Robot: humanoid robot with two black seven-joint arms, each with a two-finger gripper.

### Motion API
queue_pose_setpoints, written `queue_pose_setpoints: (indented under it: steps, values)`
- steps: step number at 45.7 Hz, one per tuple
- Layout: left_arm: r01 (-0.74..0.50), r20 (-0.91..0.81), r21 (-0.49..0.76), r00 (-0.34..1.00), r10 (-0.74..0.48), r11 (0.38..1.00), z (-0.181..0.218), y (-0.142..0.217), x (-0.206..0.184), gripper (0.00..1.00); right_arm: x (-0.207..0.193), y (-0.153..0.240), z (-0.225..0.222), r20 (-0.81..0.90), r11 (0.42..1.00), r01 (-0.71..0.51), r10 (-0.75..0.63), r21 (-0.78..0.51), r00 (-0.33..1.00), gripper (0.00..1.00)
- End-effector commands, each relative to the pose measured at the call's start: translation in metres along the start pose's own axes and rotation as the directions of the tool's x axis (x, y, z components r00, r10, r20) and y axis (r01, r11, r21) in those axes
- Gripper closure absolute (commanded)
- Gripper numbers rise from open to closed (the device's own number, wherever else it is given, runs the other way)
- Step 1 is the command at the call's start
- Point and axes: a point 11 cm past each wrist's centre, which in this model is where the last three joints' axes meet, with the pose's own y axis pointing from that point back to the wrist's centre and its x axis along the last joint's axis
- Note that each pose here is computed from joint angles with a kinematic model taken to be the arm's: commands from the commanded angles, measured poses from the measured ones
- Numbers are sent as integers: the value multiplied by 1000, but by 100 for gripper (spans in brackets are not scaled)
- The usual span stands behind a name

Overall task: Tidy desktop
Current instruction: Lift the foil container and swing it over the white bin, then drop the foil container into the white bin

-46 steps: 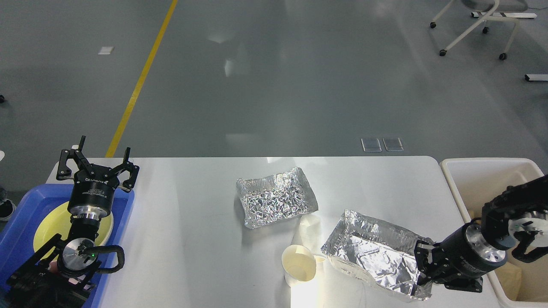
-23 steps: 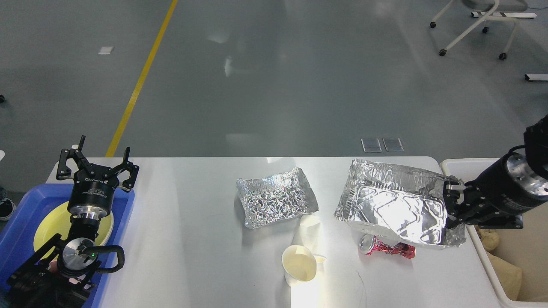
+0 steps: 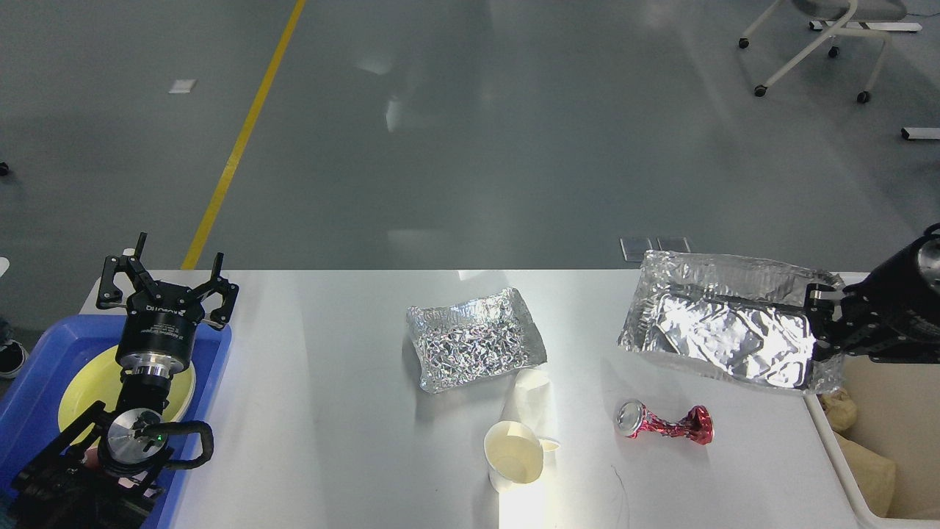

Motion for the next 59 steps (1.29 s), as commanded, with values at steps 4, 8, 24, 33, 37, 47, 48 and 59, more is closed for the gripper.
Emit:
queue_pose_setpoints:
  steps: [4,8,24,33,37,47,48,59]
  values:
    - [-1,0,0,1000,1,1000,0,1,1,3,38,-26,58,169,995,-84,92,-57,981,100]
    - [-1,0,0,1000,1,1000,0,1,1,3,52,-39,89,227,988,-117,137,-96,964,100]
    - [-1,0,0,1000,1,1000,0,1,1,3,69,-115,161,379,960,-220,271,-171,885,100]
    - [-1,0,0,1000,1,1000,0,1,1,3,46,-168,198,473,921,-301,387,-248,792,100]
    - [-1,0,0,1000,1,1000,0,1,1,3,29,-194,208,464,890,-338,449,-306,764,100]
    - [-1,0,0,1000,1,1000,0,1,1,3,14,-241,202,377,792,-462,602,-399,704,100]
    - [-1,0,0,1000,1,1000,0,1,1,3,12,-246,201,368,783,-473,613,-405,699,100]
    - [-1,0,0,1000,1,1000,0,1,1,3,-15,-284,175,351,750,-519,655,-409,669,100]
